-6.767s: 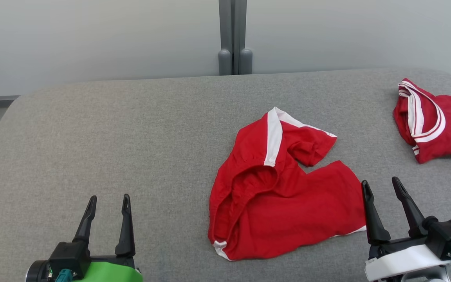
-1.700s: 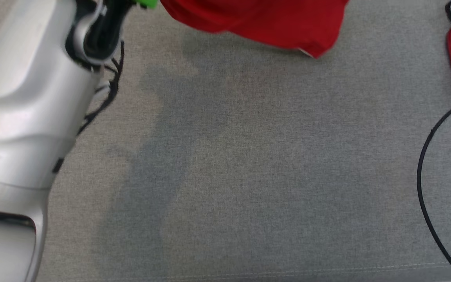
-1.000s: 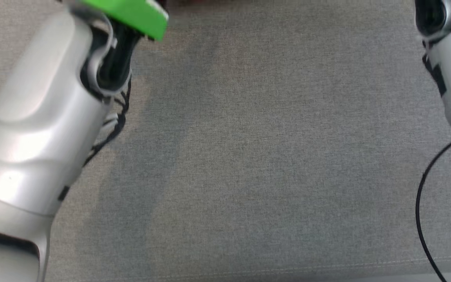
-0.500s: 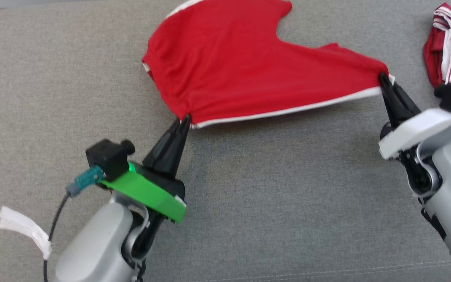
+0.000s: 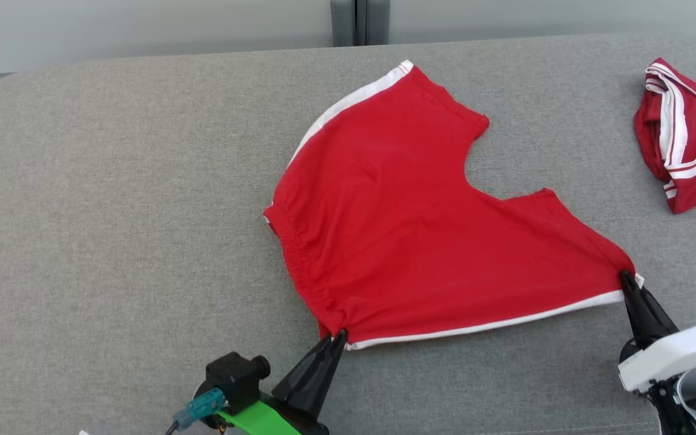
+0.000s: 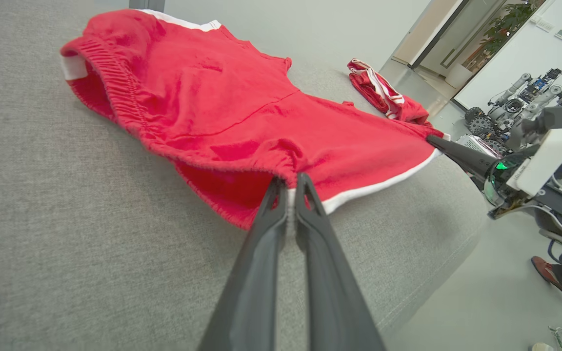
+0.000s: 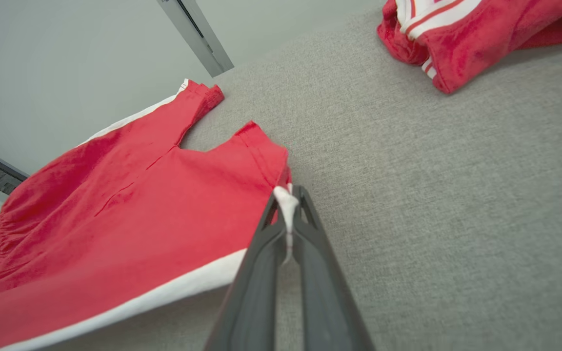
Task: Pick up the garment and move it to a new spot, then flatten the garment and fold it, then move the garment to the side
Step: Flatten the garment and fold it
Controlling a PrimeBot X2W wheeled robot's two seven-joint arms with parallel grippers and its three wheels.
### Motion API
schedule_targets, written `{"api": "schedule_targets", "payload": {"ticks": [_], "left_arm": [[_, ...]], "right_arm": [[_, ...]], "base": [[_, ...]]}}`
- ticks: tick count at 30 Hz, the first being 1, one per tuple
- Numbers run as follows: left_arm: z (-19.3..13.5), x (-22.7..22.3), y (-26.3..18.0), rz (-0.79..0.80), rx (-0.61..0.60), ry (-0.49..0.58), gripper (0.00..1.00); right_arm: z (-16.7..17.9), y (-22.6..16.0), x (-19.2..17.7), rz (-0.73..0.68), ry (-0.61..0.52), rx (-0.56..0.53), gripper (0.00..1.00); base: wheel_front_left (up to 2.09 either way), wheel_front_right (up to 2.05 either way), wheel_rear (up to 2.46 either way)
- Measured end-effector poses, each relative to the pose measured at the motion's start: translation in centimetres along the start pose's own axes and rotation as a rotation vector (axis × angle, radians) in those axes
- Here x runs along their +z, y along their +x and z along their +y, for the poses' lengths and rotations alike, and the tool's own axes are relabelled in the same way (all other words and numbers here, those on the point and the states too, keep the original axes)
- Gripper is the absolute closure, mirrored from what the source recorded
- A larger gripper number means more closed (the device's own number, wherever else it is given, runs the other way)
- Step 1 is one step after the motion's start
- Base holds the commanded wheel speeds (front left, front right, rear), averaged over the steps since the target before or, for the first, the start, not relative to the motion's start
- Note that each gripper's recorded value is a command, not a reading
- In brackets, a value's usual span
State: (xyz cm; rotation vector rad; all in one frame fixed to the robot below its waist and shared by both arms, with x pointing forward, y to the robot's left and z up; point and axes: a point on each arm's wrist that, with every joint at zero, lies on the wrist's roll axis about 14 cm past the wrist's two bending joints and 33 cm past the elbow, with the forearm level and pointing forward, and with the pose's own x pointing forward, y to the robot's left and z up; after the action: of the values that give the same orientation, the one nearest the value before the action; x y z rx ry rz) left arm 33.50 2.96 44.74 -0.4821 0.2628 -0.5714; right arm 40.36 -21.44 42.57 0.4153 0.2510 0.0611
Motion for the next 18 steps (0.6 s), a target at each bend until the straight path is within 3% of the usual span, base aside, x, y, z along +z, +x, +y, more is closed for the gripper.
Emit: {"api": "schedule_targets", "payload": {"ticks": [9, 18], "left_arm": [[-0.8, -1.3, -0.7, 0.025, -0.001, -0.022, 1.0], [0.1, 2.4, 0.8, -0.089, 0.026, -0.029, 1.0]], "right_arm": [[-0.1, -2.4, 0.0, 0.017, 0.035, -0.047, 1.0], [4.9, 2.0, 4.8, -0.057, -0.011, 0.089, 1.0]], "base": [[0.0, 0.0, 0.0], [0.0, 0.0, 0.0]]}}
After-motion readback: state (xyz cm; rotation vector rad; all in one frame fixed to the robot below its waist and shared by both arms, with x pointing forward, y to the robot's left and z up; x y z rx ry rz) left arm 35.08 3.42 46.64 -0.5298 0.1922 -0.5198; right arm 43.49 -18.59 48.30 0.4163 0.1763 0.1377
